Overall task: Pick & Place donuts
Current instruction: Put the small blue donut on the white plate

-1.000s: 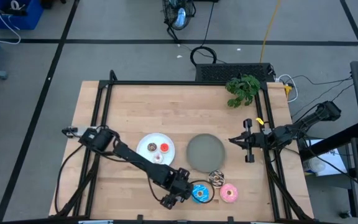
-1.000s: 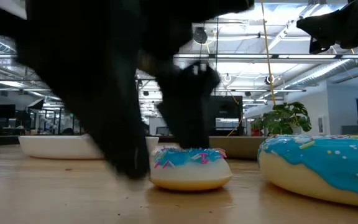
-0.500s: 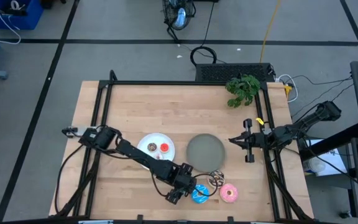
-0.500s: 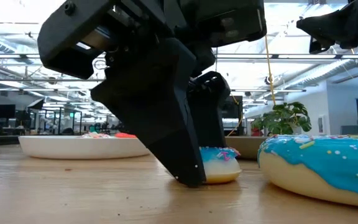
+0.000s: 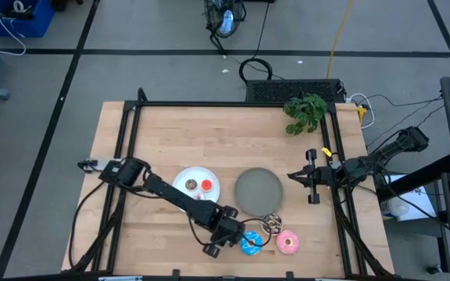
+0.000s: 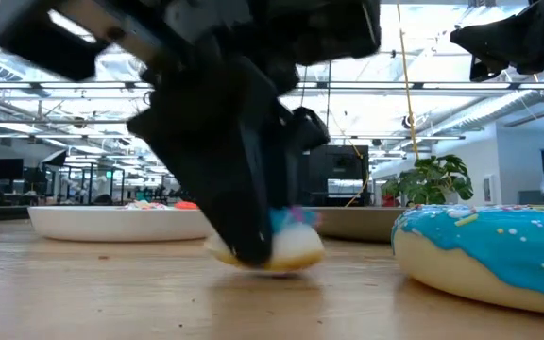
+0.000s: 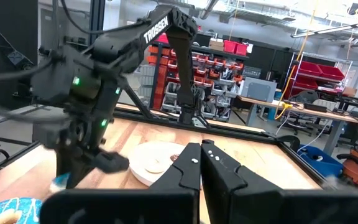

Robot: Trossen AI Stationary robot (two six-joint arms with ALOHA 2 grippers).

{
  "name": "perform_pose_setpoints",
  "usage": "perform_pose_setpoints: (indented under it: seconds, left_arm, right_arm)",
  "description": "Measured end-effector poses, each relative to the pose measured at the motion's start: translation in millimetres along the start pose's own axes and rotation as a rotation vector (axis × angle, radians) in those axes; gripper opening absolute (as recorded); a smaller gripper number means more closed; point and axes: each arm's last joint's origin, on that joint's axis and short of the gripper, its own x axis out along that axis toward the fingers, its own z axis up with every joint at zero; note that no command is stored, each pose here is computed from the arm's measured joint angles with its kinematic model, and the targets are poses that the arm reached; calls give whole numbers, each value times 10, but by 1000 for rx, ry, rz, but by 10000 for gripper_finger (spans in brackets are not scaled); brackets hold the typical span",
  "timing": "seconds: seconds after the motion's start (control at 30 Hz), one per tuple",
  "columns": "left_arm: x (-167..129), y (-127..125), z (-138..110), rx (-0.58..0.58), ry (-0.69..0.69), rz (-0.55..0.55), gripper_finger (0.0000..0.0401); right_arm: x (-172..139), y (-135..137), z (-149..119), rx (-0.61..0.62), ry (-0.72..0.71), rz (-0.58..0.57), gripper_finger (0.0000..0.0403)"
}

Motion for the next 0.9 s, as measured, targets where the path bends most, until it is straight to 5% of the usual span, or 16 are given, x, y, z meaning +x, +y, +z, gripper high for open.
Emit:
perform_pose_setpoints:
  seconds: [0.23,0.53,0.67,0.9]
  left_arm:
    - [-647,-70,-2,-40,6,20,90]
    - [-1579,-187,-292,-162,53,217,120]
    - [-1648,-200,-589,-230,46,263,123]
    - [-1358,-48,-1198,-376,62,283,112]
  right_arm:
    - [0,0,0,0,0,0,0]
    - [0,0,0,0,1,0,0]
    - [0,0,-1,0,0,0,0]
    - [0,0,-1,0,0,0,0]
